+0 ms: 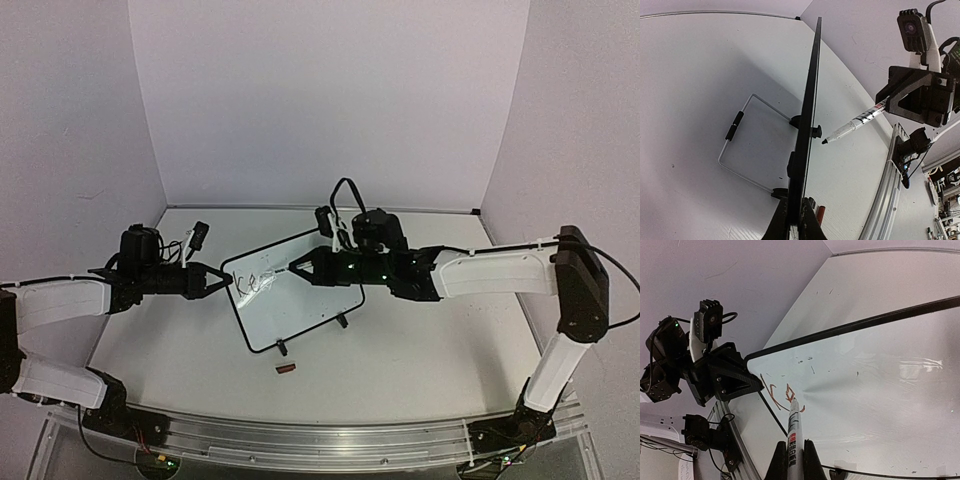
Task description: Write a sentence on the whiteboard
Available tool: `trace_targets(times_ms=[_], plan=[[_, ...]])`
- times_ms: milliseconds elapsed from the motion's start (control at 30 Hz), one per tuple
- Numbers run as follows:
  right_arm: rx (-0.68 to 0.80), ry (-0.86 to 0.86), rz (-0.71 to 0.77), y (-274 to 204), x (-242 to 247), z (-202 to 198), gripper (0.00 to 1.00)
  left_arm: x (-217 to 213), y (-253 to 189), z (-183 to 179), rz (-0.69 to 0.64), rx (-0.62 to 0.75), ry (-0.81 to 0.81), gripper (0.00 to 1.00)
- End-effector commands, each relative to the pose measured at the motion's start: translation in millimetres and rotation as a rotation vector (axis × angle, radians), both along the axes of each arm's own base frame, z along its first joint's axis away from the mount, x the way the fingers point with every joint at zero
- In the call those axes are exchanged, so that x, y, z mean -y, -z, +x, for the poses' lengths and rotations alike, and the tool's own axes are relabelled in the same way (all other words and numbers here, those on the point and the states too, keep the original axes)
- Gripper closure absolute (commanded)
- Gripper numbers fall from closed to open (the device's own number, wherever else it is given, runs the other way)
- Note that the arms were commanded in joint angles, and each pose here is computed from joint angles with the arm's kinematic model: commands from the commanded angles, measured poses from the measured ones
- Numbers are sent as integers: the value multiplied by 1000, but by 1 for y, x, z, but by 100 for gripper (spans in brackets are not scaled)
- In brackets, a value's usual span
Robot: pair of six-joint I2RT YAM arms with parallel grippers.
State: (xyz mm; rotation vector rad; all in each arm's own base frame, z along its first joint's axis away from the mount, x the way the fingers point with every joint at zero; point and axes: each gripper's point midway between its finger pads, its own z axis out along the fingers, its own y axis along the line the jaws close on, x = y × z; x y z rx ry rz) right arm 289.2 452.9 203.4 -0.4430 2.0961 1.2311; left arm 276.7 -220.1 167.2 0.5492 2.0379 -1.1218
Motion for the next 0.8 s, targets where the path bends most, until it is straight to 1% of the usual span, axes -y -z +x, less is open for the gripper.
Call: trace_targets(times_ms=[0, 467, 767], plan=[[34, 17, 33, -13, 0, 6, 100, -8, -3, 11, 39, 48, -50, 100], [28, 27, 20, -2, -9, 14, 100, -8, -3, 11, 40, 49, -49, 100], [38, 87, 9, -2, 1, 19, 100, -8, -4, 11, 40, 50, -49, 100]])
